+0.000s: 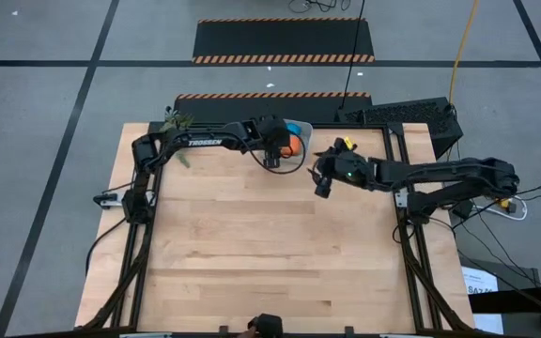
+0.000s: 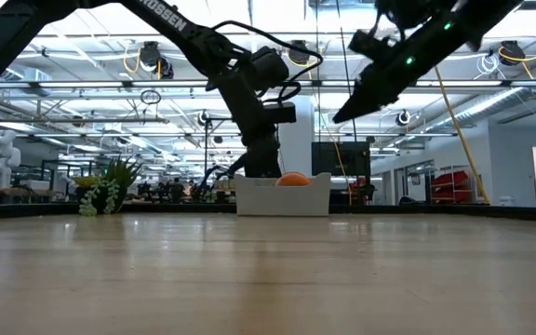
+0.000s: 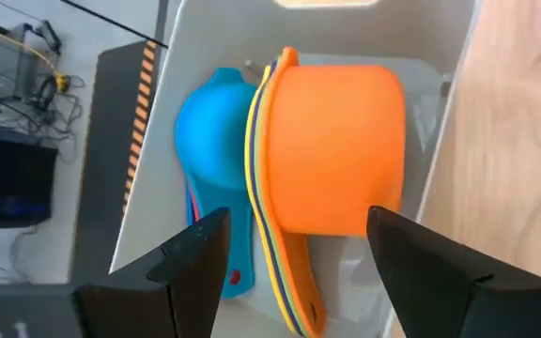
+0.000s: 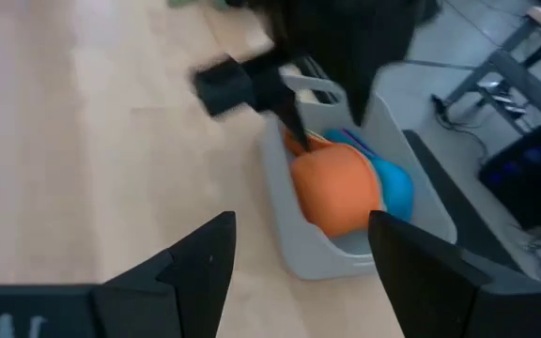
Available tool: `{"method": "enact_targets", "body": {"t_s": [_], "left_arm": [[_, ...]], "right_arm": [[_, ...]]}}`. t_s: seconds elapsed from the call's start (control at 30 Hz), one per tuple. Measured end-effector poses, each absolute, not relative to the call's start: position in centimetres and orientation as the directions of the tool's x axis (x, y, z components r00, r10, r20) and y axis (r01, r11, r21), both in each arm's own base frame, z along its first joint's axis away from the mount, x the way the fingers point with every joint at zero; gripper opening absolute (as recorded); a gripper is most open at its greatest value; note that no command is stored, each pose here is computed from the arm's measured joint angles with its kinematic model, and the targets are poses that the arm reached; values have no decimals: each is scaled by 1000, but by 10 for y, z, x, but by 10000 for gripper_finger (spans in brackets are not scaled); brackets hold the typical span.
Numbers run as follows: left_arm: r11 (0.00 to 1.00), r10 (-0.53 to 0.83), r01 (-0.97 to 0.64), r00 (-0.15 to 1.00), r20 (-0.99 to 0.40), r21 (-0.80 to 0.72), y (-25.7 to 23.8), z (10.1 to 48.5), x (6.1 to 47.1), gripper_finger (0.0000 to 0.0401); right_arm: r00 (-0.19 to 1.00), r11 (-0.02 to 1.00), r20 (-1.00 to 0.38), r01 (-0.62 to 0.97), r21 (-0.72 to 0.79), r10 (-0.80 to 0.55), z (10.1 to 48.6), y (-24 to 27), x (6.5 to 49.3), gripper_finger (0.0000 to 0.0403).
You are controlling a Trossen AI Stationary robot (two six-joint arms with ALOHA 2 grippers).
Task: Nest measuring cups in basket
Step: Put the stack of measuring cups into the gray bin
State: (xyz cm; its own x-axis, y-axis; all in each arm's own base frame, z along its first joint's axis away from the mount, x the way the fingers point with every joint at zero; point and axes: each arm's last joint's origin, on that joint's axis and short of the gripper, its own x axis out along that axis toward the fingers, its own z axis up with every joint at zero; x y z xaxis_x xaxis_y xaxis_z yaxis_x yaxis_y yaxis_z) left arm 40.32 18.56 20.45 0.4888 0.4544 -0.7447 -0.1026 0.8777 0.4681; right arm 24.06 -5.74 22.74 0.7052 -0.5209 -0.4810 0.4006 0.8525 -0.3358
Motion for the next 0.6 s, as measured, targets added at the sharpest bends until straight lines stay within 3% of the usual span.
{"method": "enact_targets", "body": {"t_s": [0.3, 0.6], "left_arm": [[890, 443, -156, 522, -729, 429, 209, 213, 392, 253], [907, 391, -105, 572, -721, 409, 211, 218, 390, 253]], "right_arm": [[744, 865, -441, 434, -252, -502, 219, -103, 248, 247], [656, 888, -608, 408, -213, -447, 214, -140, 257, 247]]}}
